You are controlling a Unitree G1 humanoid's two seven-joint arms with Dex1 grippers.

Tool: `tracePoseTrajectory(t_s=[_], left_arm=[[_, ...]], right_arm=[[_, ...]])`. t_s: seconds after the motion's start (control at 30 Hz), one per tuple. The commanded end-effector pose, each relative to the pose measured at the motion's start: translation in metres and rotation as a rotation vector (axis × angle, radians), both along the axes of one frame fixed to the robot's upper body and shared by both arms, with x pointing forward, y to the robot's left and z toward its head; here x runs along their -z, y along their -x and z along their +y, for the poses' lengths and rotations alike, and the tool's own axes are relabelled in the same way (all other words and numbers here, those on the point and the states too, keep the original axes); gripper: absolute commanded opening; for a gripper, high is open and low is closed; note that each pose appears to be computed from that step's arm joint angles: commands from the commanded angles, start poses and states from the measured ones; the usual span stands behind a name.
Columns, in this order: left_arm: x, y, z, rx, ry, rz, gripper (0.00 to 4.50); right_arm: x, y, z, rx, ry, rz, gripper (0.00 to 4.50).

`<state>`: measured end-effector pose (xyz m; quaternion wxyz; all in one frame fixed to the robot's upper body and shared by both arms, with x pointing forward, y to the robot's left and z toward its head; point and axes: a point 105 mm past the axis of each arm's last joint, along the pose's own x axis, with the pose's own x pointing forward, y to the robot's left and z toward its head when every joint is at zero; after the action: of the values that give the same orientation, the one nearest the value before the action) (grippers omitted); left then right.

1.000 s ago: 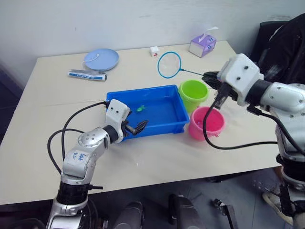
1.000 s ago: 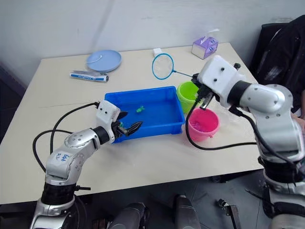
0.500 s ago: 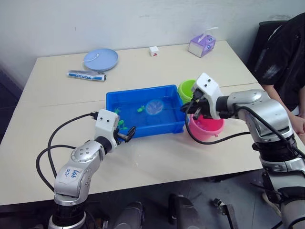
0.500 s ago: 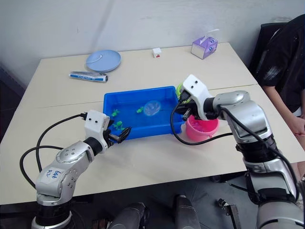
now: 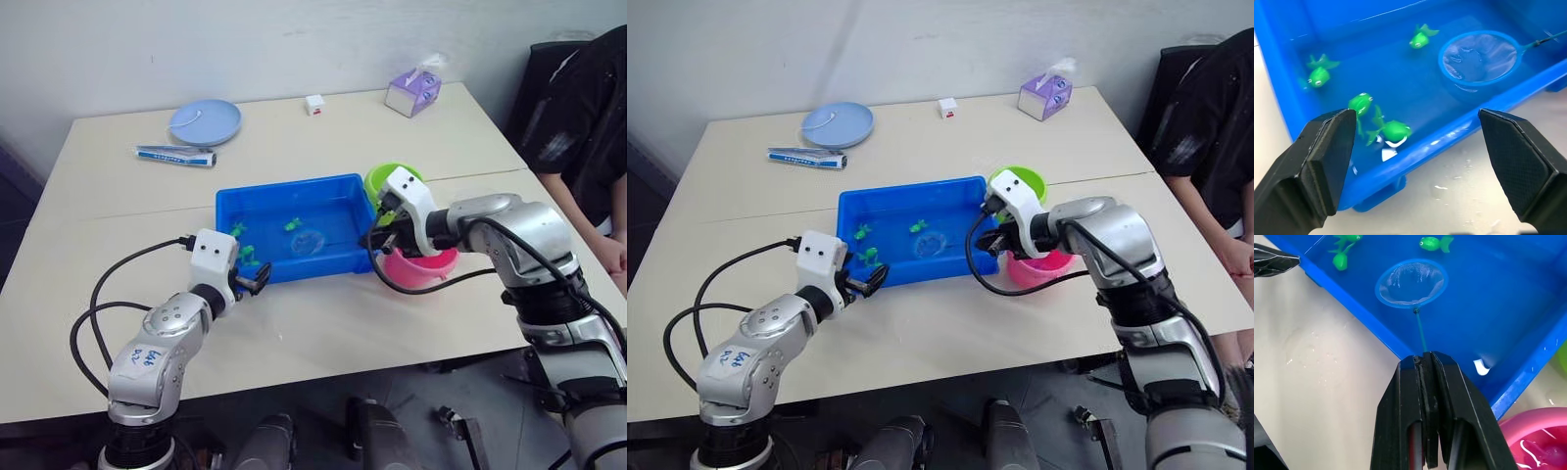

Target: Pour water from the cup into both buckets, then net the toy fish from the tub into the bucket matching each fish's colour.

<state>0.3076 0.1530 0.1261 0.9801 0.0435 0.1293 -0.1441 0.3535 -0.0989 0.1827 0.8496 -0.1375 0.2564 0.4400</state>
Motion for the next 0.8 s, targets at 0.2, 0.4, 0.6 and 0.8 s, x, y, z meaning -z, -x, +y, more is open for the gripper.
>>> tracePoseTrajectory(t_s=[0.2,0.4,0.6,0.8], left_arm=[[-0.019,-0.002,0.005,-0.024,-0.006,-0.076,4.30],[-0.018,-0.002,0.007,-0.034,-0.003,-0.077,4.30],[-0.018,-0.002,0.008,-0.033,-0.001,-0.079,4.30],[-0.016,-0.001,0.008,-0.030,0.000,-0.080,4.30]], right_arm=[[0.000,-0.014,0.007,0.016,-0.036,0.043,0.76],[0.008,-0.015,0.004,0.019,-0.026,0.085,0.76],[0.014,-0.019,0.010,0.021,-0.032,0.083,0.76],[0.015,-0.026,0.025,0.018,-0.070,0.070,0.76]])
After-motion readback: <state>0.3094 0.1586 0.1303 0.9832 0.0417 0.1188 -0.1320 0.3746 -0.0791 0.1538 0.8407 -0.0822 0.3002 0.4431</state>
